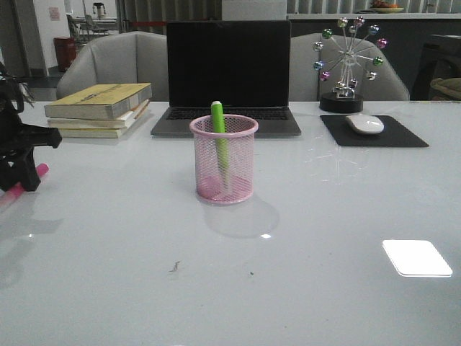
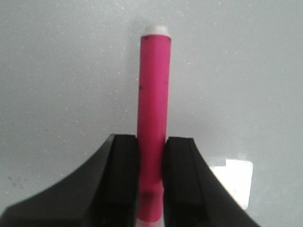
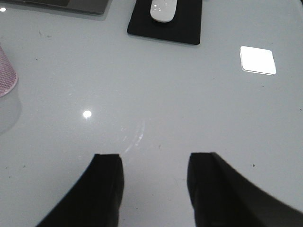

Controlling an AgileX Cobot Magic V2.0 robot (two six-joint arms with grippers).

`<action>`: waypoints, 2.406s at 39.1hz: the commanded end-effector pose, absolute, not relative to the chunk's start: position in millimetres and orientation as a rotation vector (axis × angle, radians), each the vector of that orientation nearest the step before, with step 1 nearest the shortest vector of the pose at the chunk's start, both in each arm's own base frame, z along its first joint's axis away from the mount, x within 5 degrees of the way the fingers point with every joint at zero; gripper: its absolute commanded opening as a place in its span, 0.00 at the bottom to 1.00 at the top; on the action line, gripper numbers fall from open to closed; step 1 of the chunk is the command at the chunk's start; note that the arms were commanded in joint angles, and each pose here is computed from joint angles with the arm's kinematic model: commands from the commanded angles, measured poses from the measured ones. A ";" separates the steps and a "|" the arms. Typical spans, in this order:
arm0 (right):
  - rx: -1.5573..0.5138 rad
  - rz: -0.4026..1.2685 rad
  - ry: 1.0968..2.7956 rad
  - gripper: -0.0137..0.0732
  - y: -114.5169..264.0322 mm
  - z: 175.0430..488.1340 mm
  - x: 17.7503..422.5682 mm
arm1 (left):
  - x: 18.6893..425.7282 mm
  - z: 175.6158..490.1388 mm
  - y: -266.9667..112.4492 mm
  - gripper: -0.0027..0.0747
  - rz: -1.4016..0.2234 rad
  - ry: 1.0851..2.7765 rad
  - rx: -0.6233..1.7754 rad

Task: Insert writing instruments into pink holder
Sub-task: 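Lower the left gripper onto the pink marker and grasp it, then lift the pink marker upright and carry it above the holder, then lower the pink marker into the holder and open the left gripper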

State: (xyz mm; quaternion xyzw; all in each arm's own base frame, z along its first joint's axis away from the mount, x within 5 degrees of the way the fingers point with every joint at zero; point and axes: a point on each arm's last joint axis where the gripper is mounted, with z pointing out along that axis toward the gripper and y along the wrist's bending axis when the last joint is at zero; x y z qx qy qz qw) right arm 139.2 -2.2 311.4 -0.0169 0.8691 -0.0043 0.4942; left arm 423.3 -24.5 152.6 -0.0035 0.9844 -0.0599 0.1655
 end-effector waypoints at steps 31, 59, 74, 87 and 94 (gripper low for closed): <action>-0.033 -0.029 2.006 0.66 -3.8 326.9 141.7 | 446.6 322.0 -113.4 0.16 -0.393 2.042 0.154; -0.041 -0.042 2.007 0.66 -4.3 326.9 141.7 | 357.4 312.0 -269.4 0.16 -0.511 1.522 0.246; -0.061 -0.075 2.008 0.66 -5.6 326.8 141.6 | 339.2 265.3 -263.4 0.16 -0.470 1.514 0.223; -0.061 -0.075 2.009 0.66 -5.6 326.7 141.6 | 342.2 237.4 -265.9 0.16 -0.429 1.518 0.260; -0.061 -0.075 2.009 0.66 -5.6 326.7 141.6 | 343.1 232.6 -267.6 0.16 -0.422 1.498 0.254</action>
